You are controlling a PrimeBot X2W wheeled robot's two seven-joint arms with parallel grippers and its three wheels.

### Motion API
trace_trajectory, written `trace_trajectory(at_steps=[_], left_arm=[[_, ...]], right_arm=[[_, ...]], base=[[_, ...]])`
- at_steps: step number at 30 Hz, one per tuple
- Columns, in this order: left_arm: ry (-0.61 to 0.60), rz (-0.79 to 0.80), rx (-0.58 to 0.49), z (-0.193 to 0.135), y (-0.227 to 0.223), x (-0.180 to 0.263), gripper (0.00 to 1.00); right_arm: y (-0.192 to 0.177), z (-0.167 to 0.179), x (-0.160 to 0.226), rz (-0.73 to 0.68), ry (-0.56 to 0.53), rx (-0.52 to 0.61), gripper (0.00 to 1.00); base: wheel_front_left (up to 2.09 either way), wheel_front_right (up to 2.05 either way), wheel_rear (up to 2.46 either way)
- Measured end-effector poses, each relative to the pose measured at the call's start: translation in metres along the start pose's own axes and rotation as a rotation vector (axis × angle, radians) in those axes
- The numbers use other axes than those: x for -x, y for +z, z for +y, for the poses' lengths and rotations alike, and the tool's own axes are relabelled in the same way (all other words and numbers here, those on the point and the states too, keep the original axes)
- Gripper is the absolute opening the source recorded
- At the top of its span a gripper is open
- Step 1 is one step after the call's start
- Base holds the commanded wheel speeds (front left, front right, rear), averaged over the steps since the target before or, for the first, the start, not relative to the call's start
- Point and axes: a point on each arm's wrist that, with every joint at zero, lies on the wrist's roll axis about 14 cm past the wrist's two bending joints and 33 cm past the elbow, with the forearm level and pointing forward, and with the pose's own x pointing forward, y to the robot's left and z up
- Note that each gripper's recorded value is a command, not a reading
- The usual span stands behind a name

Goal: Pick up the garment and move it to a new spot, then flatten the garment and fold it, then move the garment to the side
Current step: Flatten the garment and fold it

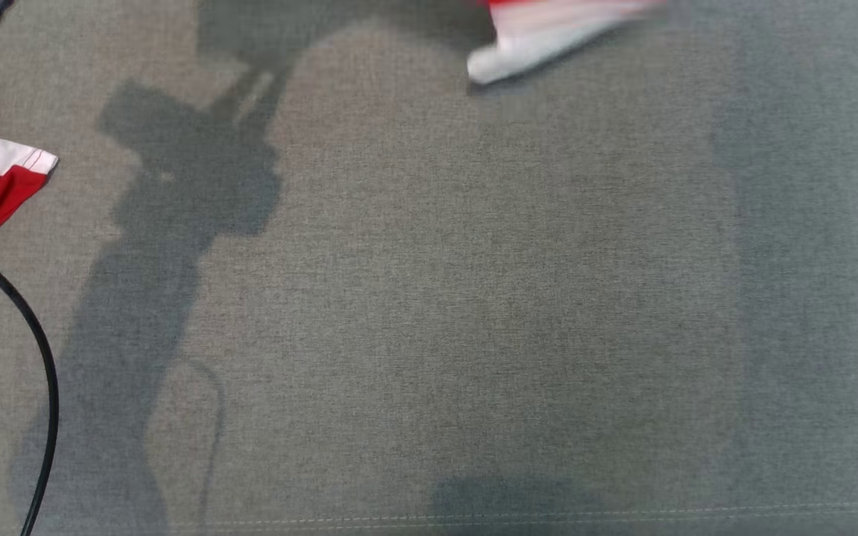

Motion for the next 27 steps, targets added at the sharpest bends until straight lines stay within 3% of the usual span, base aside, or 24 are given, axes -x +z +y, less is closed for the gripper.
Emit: trace_trajectory(at_steps=[5, 8, 12, 15, 17, 21, 27], left_arm=[[-0.024, -0.049, 0.010, -0.004, -0.009, 0.005, 0.00], [0.017, 0.044, 0.082, 0.006, -0.061, 0.022, 0.00], [0.065, 0.256, 0.185, 0.003, -0.155, 0.070, 0.00], [0.081, 0.404, 0.250, -0.019, -0.207, 0.120, 0.00], [0.086, 0.481, 0.292, -0.036, -0.229, 0.150, 0.00], [0.124, 0.530, 0.361, -0.056, -0.241, 0.186, 0.00], [0.148, 0.503, 0.378, -0.073, -0.226, 0.207, 0.00]], right_arm=[[0.014, -0.013, 0.013, -0.010, -0.008, 0.001, 0.00], [-0.007, -0.039, 0.031, 0.060, -0.038, -0.019, 0.00], [-0.083, -0.083, 0.083, 0.300, -0.139, -0.109, 0.00], [-0.153, -0.102, 0.155, 0.560, -0.229, -0.190, 0.00], [-0.180, -0.104, 0.198, 0.672, -0.274, -0.241, 0.00], [-0.197, -0.100, 0.252, 0.792, -0.312, -0.284, 0.00], [-0.195, -0.087, 0.284, 0.826, -0.318, -0.310, 0.00]], base=[[0.00, 0.00, 0.00], [0.00, 0.00, 0.00], [0.00, 0.00, 0.00], [0.00, 0.00, 0.00], [0.00, 0.00, 0.00], [0.00, 0.00, 0.00], [0.00, 0.00, 0.00]])
